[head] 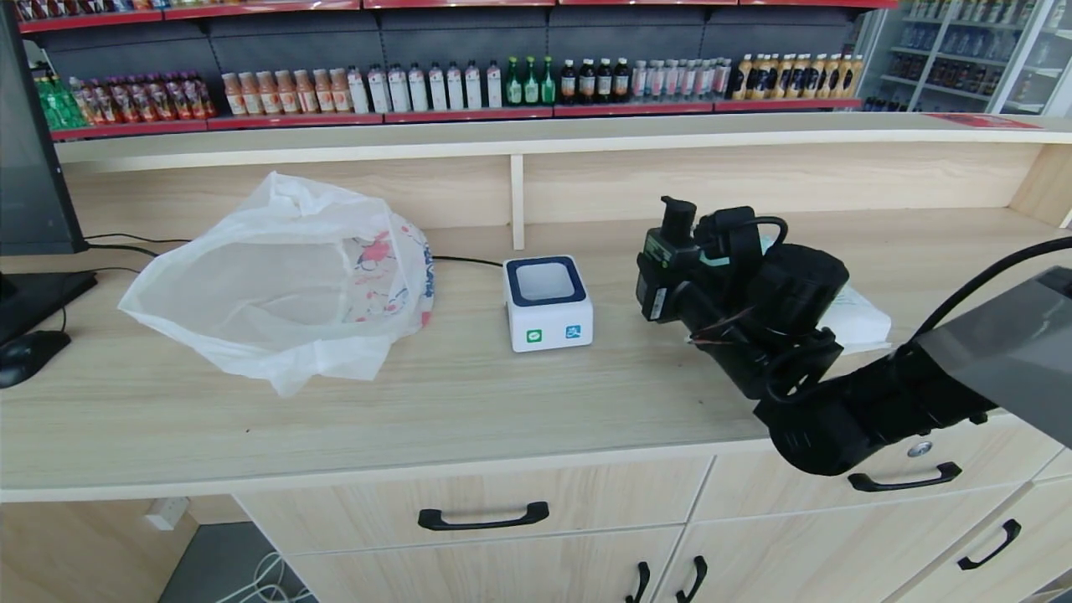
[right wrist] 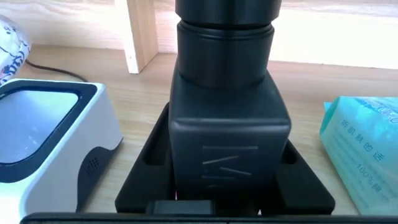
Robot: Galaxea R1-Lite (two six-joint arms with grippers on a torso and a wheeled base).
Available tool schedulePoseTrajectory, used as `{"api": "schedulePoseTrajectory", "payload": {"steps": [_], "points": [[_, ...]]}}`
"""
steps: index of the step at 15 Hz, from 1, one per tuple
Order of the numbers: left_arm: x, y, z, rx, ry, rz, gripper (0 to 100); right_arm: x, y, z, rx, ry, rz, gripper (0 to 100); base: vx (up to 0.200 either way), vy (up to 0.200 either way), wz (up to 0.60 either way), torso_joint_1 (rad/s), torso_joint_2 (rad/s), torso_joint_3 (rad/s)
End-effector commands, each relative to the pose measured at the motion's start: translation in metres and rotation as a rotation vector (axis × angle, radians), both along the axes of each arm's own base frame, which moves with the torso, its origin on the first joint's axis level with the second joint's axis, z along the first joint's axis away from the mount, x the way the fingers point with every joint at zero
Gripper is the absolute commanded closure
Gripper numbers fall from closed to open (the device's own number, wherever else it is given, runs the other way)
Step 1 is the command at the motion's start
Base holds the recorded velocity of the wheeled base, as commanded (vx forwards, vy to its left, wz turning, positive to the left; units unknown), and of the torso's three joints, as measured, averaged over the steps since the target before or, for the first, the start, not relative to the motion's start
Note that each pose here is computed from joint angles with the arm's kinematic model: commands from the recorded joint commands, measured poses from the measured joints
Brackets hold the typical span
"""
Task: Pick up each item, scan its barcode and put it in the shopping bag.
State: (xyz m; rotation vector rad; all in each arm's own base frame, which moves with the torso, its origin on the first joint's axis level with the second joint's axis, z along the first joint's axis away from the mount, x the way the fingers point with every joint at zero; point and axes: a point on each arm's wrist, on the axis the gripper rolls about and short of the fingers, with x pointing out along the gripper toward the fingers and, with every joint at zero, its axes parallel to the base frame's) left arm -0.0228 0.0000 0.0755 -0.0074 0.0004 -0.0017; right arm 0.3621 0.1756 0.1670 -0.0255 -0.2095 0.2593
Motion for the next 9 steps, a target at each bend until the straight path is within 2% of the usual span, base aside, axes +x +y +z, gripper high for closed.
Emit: {"api": "schedulePoseTrajectory", "payload": {"steps": [1,2,5,7,9], "points": [[0.0,0.0,0.0,0.0,0.0,0.0,0,-0.026,0.001,0.027,0.014,-0.049,0.0,100,0.0,0.0,0.0,0.0,0.0,0.0],[0.0,0.0,0.0,0.0,0.0,0.0,0,-0.041,0.0,0.038,0.022,-0.063,-0.012,100,0.0,0.0,0.0,0.0,0.0,0.0],[0.0,0.0,0.0,0.0,0.0,0.0,0,-0.095,-0.009,0.056,-0.052,-0.092,-0.011,100,0.0,0.0,0.0,0.0,0.0,0.0],[0.0,0.0,0.0,0.0,0.0,0.0,0,-0.148,-0.015,0.053,-0.139,-0.094,0.031,100,0.0,0.0,0.0,0.0,0.0,0.0],[0.0,0.0,0.0,0.0,0.0,0.0,0,-0.183,-0.025,0.054,-0.187,-0.118,0.027,100,0.0,0.0,0.0,0.0,0.0,0.0]]}}
